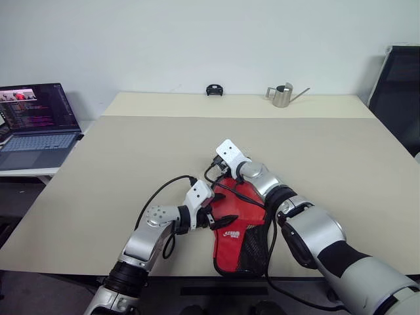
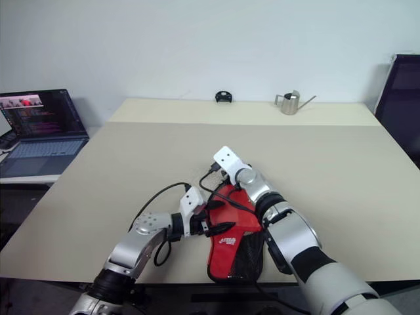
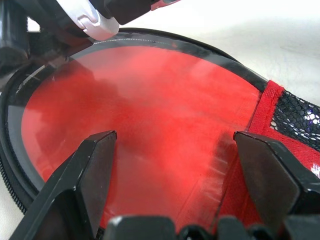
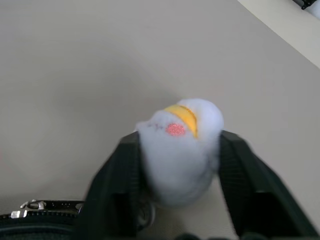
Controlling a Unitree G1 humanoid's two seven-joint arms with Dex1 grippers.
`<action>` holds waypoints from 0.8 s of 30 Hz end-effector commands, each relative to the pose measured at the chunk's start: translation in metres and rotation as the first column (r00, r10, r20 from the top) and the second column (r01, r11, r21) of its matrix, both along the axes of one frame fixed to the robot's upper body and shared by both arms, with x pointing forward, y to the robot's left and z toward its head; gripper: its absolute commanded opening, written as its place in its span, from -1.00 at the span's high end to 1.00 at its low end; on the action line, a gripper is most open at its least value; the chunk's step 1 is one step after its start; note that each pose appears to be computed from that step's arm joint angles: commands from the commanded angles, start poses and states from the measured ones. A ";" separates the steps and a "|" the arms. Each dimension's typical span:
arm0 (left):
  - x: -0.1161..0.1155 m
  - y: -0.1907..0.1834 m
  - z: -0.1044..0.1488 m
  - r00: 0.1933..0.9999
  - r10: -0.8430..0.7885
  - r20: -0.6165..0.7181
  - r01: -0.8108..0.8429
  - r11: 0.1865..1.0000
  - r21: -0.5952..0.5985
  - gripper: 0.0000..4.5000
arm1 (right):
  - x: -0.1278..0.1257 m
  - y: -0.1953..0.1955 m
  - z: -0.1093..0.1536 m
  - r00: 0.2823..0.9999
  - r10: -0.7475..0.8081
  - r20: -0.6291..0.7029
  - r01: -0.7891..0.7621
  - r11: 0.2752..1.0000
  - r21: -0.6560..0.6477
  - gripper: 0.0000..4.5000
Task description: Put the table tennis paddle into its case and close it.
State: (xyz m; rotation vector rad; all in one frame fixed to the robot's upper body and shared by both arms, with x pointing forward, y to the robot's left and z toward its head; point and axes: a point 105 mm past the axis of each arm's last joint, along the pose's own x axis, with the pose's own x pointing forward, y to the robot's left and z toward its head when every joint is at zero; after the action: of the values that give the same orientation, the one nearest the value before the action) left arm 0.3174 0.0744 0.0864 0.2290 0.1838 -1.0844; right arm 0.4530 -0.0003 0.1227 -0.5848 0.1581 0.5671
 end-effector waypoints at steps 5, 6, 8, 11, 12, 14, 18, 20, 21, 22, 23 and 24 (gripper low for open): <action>-0.003 -0.007 0.006 0.999 -0.032 0.021 0.032 0.999 -0.009 -0.82 | 0.001 -0.003 -0.002 1.000 -0.023 -0.015 0.023 1.000 0.002 0.94; -0.002 -0.010 0.006 0.999 -0.041 0.024 0.041 0.999 -0.007 -0.82 | 0.001 -0.005 -0.002 0.999 -0.030 -0.014 0.031 0.999 0.009 0.97; 0.000 -0.017 0.006 0.998 -0.060 0.032 0.060 0.998 -0.005 -0.82 | 0.004 -0.009 0.002 0.999 -0.047 -0.007 0.048 0.998 0.029 0.98; 0.005 -0.028 0.006 0.994 -0.093 0.049 0.093 0.996 0.001 -0.82 | 0.009 -0.015 0.013 0.997 -0.077 0.007 0.076 0.994 0.077 0.98; 0.008 -0.032 0.005 0.994 -0.101 0.049 0.101 0.995 0.003 -0.82 | 0.012 -0.019 0.020 0.996 -0.093 0.013 0.091 0.990 0.107 0.98; 0.012 -0.037 0.000 0.991 -0.123 0.043 0.122 0.992 0.016 -0.82 | 0.016 -0.027 0.033 0.992 -0.122 0.025 0.116 0.980 0.161 0.98; 0.014 -0.038 -0.009 0.989 -0.148 0.031 0.146 0.988 0.039 -0.82 | 0.020 -0.036 0.042 0.988 -0.151 0.023 0.142 0.966 0.215 0.98; 0.014 -0.035 -0.015 0.987 -0.159 0.020 0.158 0.986 0.062 -0.82 | 0.022 -0.042 0.045 0.986 -0.166 0.021 0.156 0.958 0.240 0.98; 0.013 -0.034 -0.018 0.986 -0.164 0.011 0.162 0.984 0.072 -0.82 | 0.023 -0.045 0.047 0.985 -0.173 0.019 0.163 0.954 0.253 0.98; 0.012 -0.031 -0.024 0.985 -0.170 -0.004 0.170 0.981 0.089 -0.82 | 0.024 -0.051 0.050 0.983 -0.184 0.007 0.174 0.944 0.282 0.98; 0.011 -0.029 -0.028 0.985 -0.173 -0.014 0.174 0.980 0.101 -0.82 | 0.025 -0.057 0.053 0.981 -0.192 -0.003 0.184 0.933 0.308 0.98; 0.011 -0.027 -0.030 0.985 -0.174 -0.020 0.175 0.979 0.107 -0.82 | 0.026 -0.062 0.056 0.980 -0.200 -0.008 0.192 0.926 0.326 0.98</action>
State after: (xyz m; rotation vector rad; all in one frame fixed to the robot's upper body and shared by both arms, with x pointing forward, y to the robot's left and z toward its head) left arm 0.3337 0.0423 0.0806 0.3065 0.1372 -1.2390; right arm 0.4710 -0.0494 0.1431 -0.2990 0.1862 0.4165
